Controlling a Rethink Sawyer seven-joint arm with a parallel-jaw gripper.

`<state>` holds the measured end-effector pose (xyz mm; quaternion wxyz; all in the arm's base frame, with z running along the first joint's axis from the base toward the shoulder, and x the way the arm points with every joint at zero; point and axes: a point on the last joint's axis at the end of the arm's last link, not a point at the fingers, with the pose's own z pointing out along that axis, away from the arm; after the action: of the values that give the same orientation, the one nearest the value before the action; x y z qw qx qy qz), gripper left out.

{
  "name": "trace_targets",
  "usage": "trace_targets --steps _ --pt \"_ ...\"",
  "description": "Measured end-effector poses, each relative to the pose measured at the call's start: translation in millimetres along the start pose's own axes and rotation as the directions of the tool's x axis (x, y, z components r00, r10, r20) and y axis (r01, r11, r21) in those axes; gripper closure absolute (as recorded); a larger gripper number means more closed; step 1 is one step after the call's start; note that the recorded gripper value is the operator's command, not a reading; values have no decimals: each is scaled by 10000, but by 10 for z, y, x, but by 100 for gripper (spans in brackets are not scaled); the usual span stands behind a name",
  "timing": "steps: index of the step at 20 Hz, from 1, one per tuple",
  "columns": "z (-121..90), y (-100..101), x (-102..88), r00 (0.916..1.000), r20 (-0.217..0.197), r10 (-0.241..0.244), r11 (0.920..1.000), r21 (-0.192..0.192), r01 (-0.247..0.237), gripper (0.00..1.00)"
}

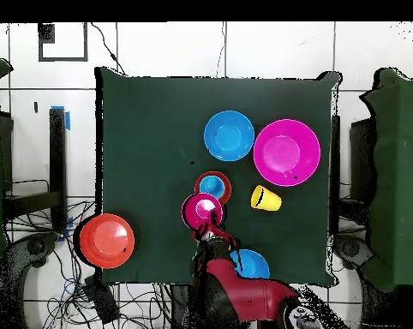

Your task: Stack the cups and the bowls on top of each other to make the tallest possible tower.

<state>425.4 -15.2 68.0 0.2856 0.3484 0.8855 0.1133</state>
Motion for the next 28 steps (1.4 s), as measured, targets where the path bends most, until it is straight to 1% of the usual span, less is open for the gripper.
trace_targets --steps 3,6,9,20,28 --pt "87 35 -60 9999 136 32 10000 -28 -32 100" --pt "128 61 -71 9998 179 55 10000 -27 -55 100" --pt "145 98 -73 9997 217 102 9999 -26 -101 100" --pt "156 120 -71 9997 215 102 9999 -64 -101 100" --pt "233 180 -162 9993 343 149 9995 -295 -139 100"
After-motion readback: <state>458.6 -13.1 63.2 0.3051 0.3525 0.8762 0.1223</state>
